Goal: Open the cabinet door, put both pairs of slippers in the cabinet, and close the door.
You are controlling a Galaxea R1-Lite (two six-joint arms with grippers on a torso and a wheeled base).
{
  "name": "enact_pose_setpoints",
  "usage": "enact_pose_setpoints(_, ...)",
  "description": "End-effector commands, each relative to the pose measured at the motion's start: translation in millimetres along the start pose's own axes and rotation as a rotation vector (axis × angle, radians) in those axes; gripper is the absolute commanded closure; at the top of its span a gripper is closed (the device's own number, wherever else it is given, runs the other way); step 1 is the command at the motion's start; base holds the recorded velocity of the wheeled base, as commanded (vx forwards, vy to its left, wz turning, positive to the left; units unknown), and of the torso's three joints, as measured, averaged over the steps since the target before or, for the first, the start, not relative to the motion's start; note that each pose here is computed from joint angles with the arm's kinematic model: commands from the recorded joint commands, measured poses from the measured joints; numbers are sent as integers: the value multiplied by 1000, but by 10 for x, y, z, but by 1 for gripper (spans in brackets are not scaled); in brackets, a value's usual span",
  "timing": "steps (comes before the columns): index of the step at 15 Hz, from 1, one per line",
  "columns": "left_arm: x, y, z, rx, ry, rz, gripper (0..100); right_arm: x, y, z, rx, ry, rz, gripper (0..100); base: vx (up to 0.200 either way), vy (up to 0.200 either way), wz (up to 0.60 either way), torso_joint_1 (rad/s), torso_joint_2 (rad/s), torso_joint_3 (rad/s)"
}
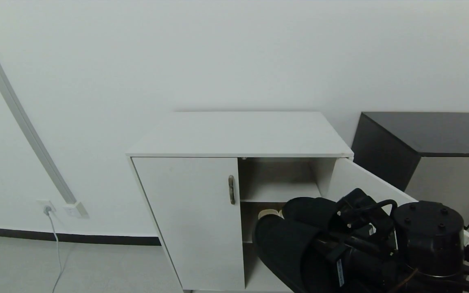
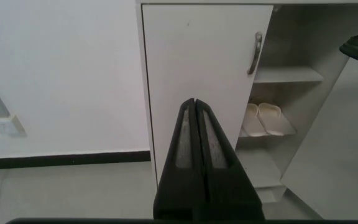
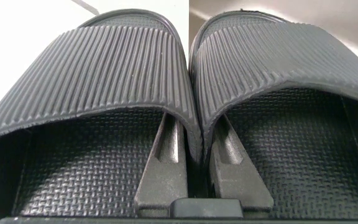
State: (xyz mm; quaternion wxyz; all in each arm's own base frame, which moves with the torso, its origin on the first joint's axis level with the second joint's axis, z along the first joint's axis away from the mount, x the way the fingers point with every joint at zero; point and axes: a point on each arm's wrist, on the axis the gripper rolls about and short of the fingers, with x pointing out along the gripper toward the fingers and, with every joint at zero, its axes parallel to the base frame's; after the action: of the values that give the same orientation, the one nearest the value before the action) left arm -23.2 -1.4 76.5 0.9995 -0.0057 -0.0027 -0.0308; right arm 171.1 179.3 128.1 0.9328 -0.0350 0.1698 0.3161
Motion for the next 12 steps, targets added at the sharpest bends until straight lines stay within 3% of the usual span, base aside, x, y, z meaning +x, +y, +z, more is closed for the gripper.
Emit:
enact_pose_setpoints(1, 1, 0, 0, -1, 1, 0, 100, 1, 9, -15, -1, 6, 3, 100, 0, 0, 0, -198, 515, 325)
enact_pose_setpoints(12, 1, 0, 0, -1, 1, 0, 100, 24, 14, -43, -4, 20, 3, 100, 0, 0, 0, -153, 481, 326)
